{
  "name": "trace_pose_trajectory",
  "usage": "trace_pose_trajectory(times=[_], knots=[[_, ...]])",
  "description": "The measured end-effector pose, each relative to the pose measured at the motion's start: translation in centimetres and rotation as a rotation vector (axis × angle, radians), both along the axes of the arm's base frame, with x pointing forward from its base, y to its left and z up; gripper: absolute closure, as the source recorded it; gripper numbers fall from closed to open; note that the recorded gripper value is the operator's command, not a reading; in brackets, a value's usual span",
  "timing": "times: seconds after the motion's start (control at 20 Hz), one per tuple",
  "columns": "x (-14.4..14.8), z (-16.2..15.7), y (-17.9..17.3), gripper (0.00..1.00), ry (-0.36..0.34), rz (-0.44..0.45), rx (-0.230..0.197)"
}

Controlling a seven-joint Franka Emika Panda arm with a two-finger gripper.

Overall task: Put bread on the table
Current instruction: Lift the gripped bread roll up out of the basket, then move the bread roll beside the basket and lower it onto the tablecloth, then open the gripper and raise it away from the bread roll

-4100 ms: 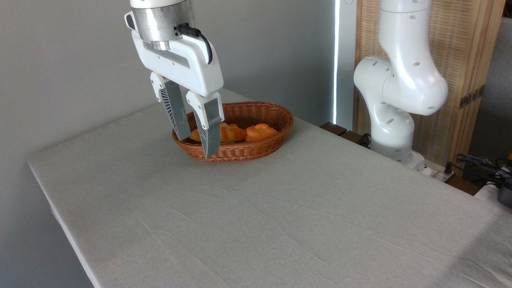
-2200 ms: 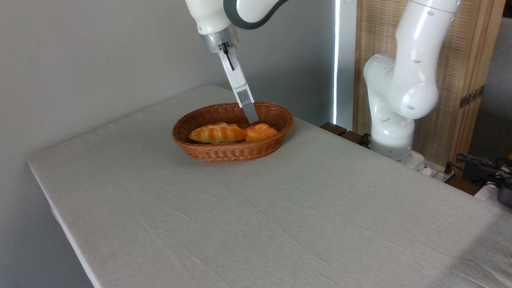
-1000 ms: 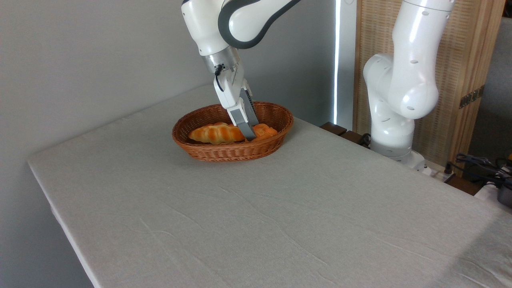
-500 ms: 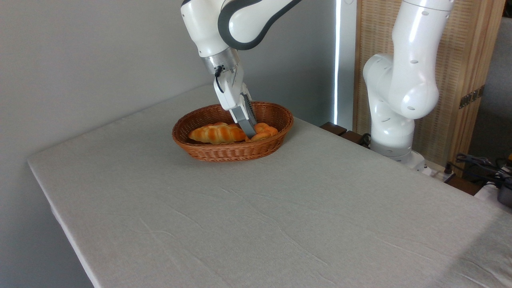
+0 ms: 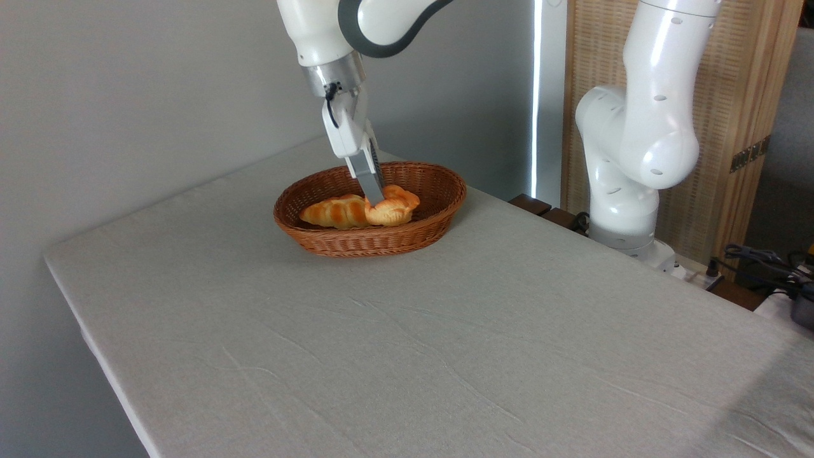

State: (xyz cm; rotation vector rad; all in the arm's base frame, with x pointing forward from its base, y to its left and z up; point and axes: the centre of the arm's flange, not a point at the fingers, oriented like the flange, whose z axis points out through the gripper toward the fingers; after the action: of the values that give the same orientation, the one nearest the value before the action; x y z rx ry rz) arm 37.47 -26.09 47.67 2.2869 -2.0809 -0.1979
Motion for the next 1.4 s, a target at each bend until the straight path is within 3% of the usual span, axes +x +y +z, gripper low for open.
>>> trace_pose_trajectory(times=[0.2, 0.35, 0.5, 0.6, 0.65, 0.7, 0.8, 0.85, 0.95, 1.4], knots=[[1.9, 2.5, 1.3, 0.88, -0.02, 0.061, -0.069], [5.2, 4.8, 5.4, 0.88, -0.064, 0.151, -0.122], [9.8, 5.4, 10.2, 0.87, -0.178, 0.234, -0.193], [13.2, 3.7, 13.0, 0.83, -0.261, 0.295, -0.216], [14.7, 2.4, 13.8, 0.65, -0.292, 0.319, -0.216], [15.9, 0.9, 14.0, 0.31, -0.313, 0.333, -0.212], [17.6, -2.0, 13.7, 0.18, -0.334, 0.342, -0.198], [18.2, -3.2, 13.4, 0.02, -0.337, 0.344, -0.195], [18.8, -4.2, 13.0, 0.0, -0.333, 0.35, -0.195], [19.0, -3.7, 12.9, 0.0, -0.339, 0.36, -0.211]])
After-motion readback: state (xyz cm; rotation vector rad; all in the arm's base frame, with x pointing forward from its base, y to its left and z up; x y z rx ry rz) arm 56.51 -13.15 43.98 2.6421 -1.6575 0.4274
